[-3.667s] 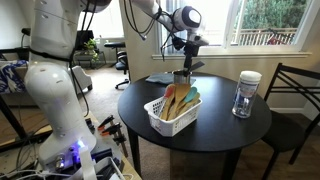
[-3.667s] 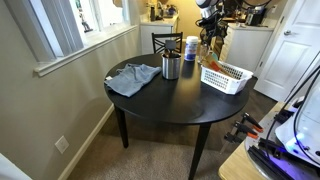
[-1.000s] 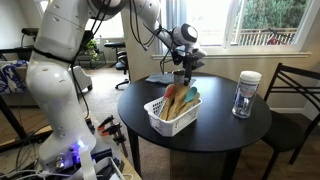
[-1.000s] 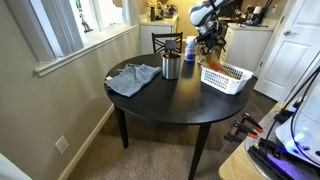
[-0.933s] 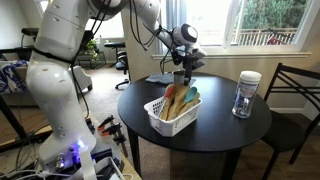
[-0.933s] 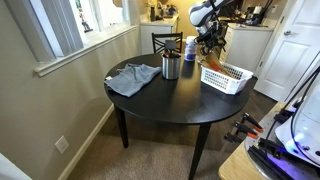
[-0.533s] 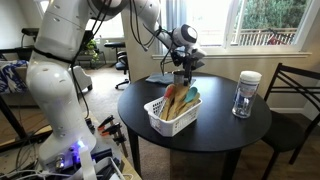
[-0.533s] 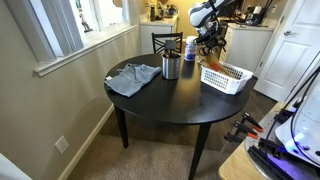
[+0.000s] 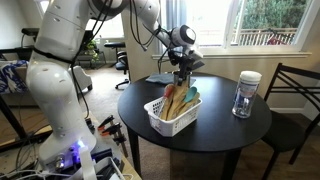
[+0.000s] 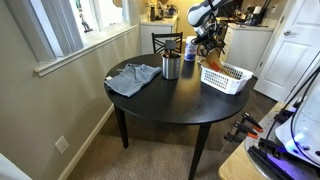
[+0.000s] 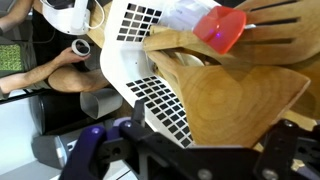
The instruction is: Put one wooden spoon in the silver holder.
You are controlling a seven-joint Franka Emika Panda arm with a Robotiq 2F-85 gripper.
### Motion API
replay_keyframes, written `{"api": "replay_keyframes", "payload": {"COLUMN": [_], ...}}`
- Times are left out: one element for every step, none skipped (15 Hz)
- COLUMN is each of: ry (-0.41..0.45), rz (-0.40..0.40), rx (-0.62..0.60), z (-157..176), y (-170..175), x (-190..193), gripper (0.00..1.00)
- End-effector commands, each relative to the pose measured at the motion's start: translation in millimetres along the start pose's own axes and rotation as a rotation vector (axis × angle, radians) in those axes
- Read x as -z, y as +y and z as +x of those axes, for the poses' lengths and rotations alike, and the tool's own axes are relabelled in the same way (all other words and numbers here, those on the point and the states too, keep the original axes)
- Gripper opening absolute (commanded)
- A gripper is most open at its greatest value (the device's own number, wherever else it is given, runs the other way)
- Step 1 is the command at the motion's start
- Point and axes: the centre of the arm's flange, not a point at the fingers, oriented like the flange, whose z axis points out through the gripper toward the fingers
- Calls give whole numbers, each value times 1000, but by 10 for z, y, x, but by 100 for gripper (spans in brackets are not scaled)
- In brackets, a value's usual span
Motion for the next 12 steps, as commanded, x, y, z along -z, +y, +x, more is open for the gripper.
{"api": "replay_keyframes", "payload": {"ry": [-42, -40, -38, -34, -33, -33, -32, -31, -30, -29, -28, -27], "rz": [0, -1, 1, 3, 2, 2, 2, 2, 2, 1, 1, 1], "rx": [33, 33, 40, 50, 53, 55, 57, 58, 59, 61, 63, 64], "z": [-42, -42, -46, -52, -56, -60, -63, -65, -67, -69, -72, -72], "y": [31, 31, 33, 34, 32, 28, 26, 25, 23, 22, 22, 22], "x": [-24, -26, -26, -27, -27, -26, -25, -25, -24, -23, -25, -26], "gripper": [100, 100, 75, 74, 68, 60, 54, 47, 41, 35, 28, 22]}}
